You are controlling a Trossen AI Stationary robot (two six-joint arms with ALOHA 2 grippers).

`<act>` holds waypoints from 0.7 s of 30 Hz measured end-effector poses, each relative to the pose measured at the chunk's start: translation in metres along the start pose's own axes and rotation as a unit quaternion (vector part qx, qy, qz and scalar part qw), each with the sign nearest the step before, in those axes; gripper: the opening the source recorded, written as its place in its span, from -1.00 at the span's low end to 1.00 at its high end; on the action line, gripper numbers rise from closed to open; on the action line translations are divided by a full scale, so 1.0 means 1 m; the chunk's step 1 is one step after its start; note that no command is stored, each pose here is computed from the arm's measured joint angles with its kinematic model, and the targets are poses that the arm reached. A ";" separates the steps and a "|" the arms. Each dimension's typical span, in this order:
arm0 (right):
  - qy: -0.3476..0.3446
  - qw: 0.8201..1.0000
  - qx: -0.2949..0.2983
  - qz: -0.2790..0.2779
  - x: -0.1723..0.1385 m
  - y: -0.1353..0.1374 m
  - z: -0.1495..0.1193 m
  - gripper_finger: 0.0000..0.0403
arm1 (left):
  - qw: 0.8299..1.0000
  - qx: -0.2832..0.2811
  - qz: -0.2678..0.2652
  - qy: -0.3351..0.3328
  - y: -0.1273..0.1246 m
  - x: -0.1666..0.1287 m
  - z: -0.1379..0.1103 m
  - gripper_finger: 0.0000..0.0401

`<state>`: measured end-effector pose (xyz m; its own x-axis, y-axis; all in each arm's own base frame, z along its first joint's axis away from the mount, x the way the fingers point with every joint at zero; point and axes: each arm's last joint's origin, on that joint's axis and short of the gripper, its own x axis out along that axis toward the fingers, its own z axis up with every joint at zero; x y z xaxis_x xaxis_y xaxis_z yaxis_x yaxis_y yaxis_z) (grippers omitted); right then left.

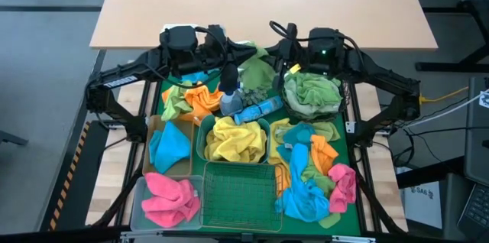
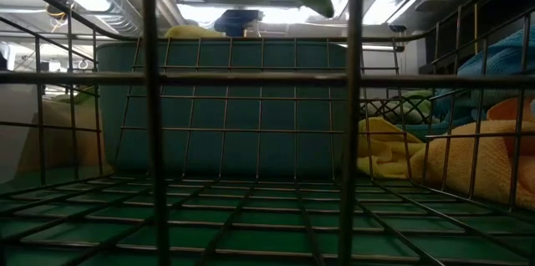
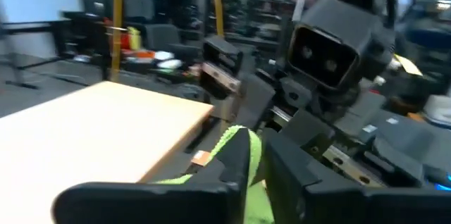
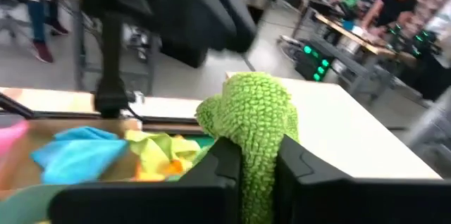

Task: Sort microfiber towel by color & place in baskets
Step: Put the green microfiber towel into the black wire basket

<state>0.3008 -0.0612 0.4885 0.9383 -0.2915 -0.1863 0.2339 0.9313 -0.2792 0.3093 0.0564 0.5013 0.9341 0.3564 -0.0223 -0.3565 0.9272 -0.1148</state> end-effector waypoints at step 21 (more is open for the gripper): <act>0.220 0.963 0.044 -0.153 -0.077 -0.050 -0.030 -0.91 | 0.987 0.037 0.124 0.099 0.010 -0.003 -0.021 -0.58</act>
<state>0.2094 -0.0915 0.4880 0.6285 -0.6007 -0.4942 0.5210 0.7968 -0.3061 0.3034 0.0619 0.4791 0.8015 0.5502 -0.2344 -0.5678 0.8231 -0.0094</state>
